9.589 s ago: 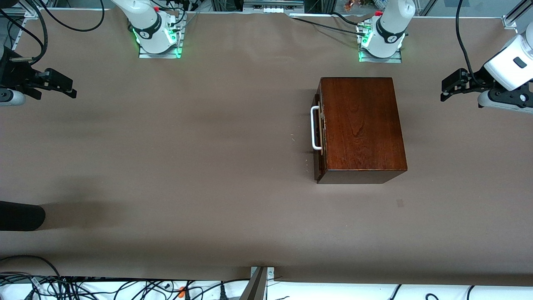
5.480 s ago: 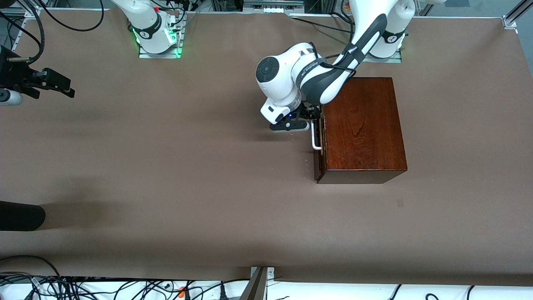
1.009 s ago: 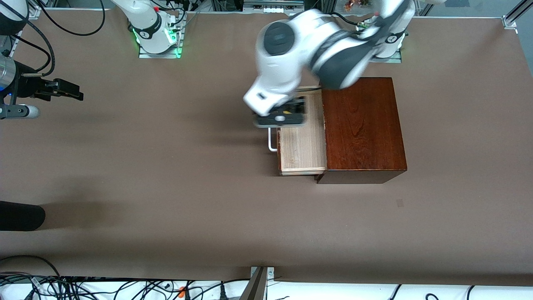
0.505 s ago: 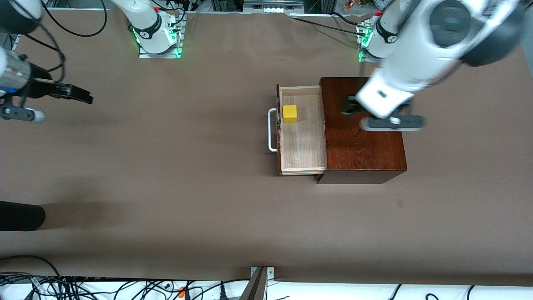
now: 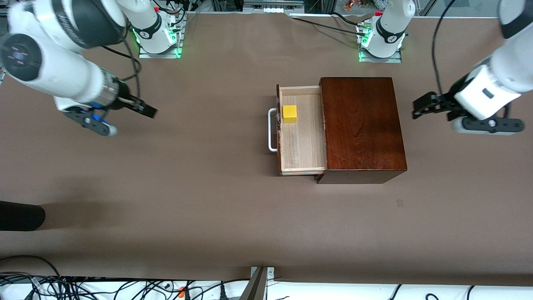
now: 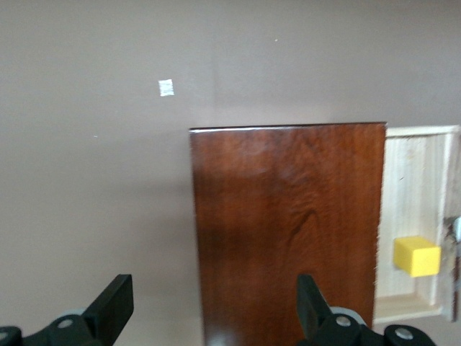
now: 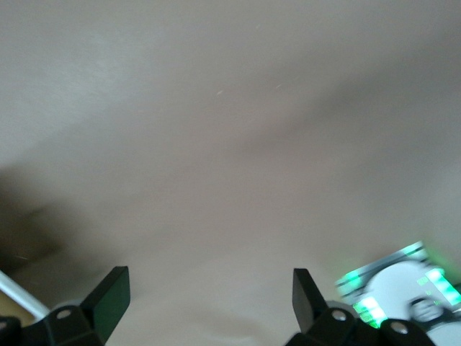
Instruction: Open drawer, take yellow block, close drawer
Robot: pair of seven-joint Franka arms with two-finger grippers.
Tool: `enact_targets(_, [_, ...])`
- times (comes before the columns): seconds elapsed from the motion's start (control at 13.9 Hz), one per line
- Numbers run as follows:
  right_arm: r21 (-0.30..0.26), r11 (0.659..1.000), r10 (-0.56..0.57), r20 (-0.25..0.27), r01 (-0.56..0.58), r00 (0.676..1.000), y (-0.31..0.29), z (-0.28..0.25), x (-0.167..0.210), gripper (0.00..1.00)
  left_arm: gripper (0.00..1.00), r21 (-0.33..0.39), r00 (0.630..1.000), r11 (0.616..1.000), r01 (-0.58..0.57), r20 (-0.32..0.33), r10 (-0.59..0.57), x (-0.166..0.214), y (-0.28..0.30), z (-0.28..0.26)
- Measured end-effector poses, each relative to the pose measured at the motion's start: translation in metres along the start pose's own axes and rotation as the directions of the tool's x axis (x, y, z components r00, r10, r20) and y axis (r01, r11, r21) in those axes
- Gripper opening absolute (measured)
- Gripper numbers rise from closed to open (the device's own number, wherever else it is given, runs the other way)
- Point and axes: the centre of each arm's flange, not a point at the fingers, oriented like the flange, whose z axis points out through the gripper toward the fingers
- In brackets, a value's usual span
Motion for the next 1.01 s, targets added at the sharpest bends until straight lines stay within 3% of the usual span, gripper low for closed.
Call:
enact_targets(0.14, [0.051, 0.991, 0.122, 0.039, -0.124, 0.992, -0.042, 0.011, -0.016, 1.00, 1.00, 0.013, 1.000, 1.000, -0.026, -0.003, 0.026, -0.007, -0.025, -0.008])
enact_targets(0.29, [0.110, 0.959, 0.258, 0.046, -0.262, 0.965, -0.085, 0.028, -0.036, 1.00, 1.00, 0.018, 0.999, 0.999, -0.039, -0.004, 0.039, -0.015, -0.037, -0.012])
enact_targets(0.58, [0.205, 0.825, 0.524, 0.070, -0.526, 0.849, -0.161, 0.066, -0.104, 1.00, 1.00, 0.019, 0.999, 0.999, -0.039, -0.009, 0.039, -0.021, -0.039, -0.014])
enact_targets(1.01, [0.247, 0.698, 0.660, 0.142, -0.672, 0.738, -0.220, 0.108, -0.222, 1.00, 1.00, 0.020, 0.999, 0.998, -0.052, -0.011, 0.052, -0.021, -0.036, -0.014])
